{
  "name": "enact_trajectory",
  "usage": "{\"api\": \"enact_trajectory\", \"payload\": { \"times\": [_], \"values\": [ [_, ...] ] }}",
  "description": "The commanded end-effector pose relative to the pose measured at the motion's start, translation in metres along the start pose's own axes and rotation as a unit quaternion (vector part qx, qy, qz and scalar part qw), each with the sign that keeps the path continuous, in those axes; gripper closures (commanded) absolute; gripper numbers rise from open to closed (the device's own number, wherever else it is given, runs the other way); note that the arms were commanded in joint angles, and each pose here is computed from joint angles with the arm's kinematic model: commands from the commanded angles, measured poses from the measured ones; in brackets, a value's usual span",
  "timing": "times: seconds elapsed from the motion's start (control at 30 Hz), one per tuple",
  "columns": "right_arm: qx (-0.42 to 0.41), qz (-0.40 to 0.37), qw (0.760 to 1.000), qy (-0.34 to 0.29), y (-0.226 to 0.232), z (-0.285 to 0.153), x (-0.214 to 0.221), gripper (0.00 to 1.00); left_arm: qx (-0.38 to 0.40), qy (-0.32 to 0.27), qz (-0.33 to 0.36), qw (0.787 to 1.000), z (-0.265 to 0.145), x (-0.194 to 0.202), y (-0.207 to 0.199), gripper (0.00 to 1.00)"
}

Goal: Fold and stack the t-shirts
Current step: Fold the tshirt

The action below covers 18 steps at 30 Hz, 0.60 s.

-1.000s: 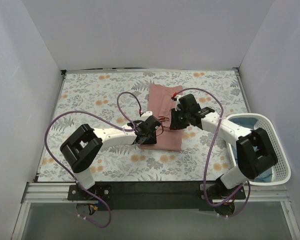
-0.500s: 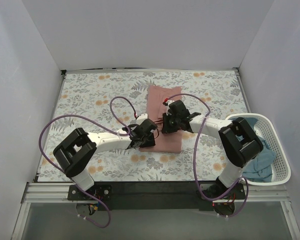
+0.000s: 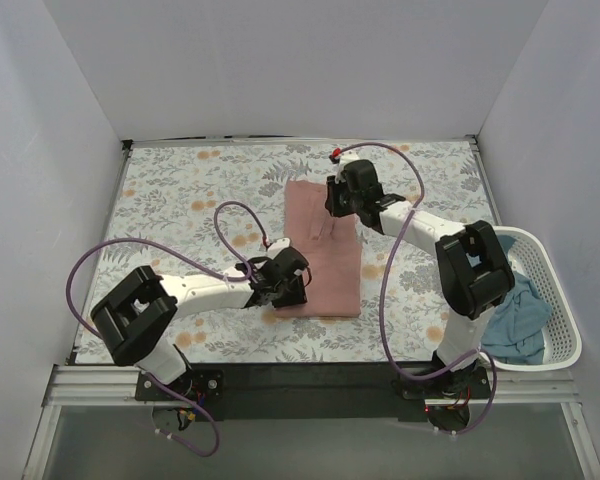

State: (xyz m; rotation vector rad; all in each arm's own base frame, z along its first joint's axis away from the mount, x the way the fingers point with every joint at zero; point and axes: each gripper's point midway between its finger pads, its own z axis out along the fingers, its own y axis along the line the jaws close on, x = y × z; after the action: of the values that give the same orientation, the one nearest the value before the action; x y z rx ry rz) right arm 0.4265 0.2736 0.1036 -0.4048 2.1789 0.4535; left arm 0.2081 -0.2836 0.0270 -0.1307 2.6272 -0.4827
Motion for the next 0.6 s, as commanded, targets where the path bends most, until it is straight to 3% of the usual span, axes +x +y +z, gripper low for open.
{"api": "enact_trajectory", "payload": {
  "times": [0.0,0.13,0.27,0.4,0.57],
  "values": [
    [-0.072,-0.006,0.996,-0.051,0.022,-0.032,-0.038,0.74,-0.012,0.004,-0.015,1.000,-0.015,0.004,0.010,0.63],
    [-0.180,0.072,0.981,-0.010,0.045,-0.079,0.000,0.72,0.018,-0.043,-0.043,0.998,-0.037,-0.019,-0.004,0.59],
    [-0.304,0.127,0.944,0.035,0.081,-0.127,0.055,0.65,0.044,-0.081,-0.060,0.994,-0.052,-0.033,-0.006,0.58],
    [-0.366,0.183,0.911,0.058,0.096,-0.160,0.098,0.61,0.057,-0.043,-0.085,0.994,-0.042,-0.014,0.008,0.67],
    [-0.353,0.222,0.901,0.120,0.085,-0.159,0.169,0.60,0.043,-0.002,-0.133,0.990,-0.025,0.012,0.029,0.71]
  ]
}}
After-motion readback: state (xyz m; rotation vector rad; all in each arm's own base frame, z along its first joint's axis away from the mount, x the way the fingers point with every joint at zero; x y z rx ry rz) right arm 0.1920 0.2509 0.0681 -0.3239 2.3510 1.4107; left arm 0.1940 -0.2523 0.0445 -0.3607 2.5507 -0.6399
